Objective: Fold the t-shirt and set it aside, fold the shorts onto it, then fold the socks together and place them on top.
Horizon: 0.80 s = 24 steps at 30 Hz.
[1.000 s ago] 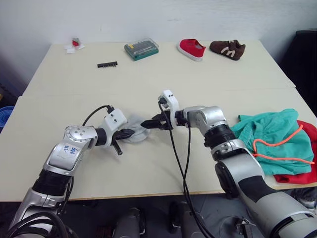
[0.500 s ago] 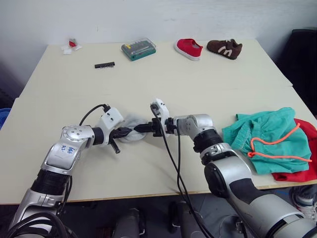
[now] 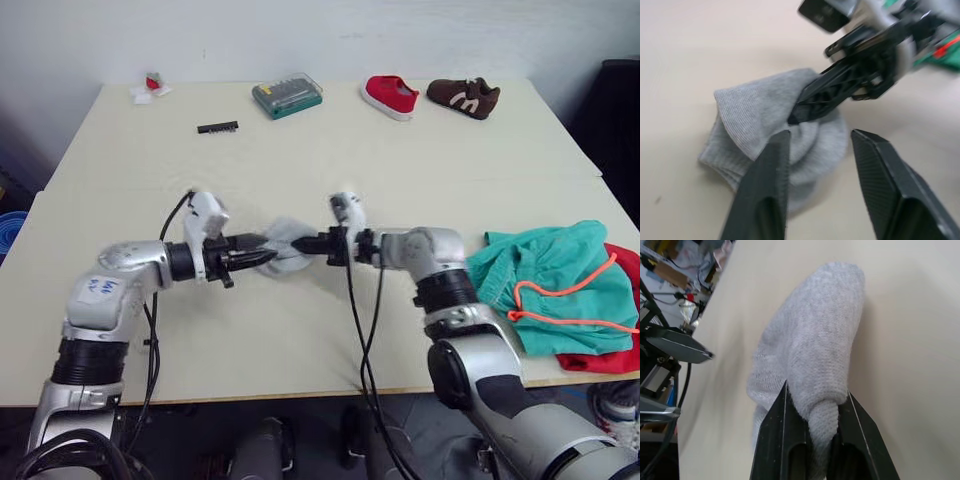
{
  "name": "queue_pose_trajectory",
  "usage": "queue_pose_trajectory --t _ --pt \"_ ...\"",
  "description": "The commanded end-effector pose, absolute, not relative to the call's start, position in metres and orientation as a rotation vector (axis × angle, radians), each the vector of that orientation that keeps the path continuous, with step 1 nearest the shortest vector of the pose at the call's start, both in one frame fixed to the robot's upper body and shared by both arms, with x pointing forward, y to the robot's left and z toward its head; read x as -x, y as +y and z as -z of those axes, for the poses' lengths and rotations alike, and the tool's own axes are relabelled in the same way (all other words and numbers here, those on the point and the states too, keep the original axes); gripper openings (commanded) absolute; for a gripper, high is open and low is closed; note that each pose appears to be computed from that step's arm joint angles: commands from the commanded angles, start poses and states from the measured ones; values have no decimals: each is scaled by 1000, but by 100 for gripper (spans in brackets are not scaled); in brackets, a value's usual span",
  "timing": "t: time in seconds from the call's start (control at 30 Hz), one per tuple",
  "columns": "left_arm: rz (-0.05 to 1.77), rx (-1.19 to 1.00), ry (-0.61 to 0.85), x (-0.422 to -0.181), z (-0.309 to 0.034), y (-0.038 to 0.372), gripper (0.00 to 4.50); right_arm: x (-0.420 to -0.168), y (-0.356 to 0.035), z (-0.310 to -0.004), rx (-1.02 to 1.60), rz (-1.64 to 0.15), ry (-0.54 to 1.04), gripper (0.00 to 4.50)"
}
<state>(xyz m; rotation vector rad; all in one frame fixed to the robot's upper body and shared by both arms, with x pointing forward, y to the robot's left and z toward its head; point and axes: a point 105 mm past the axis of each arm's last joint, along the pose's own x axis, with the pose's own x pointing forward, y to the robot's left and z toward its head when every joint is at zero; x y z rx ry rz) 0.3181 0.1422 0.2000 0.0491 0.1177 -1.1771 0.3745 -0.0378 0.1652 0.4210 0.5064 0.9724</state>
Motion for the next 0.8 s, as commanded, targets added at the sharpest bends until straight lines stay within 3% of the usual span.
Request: queue_pose_trajectory --t 0.03,0.17,0.37,0.47,0.63,0.8 --pt "1351 -55 27 -300 -227 128 324 -345 -75 -209 -381 -957 348 0" --pt "1473 -49 21 -290 -230 112 446 -316 -140 -227 -364 -789 259 0" --pt "1580 -79 -9 -284 -231 91 446 -280 -249 -244 -377 -444 103 0" --pt "1611 -77 -18 -282 -231 85 446 -260 -294 -237 -397 -274 119 0" --pt "1615 -78 -17 -285 -227 80 446 -242 -330 -197 -474 -83 241 0" --pt "1599 -121 -29 -289 -224 76 446 -245 -363 -149 -502 128 321 0"
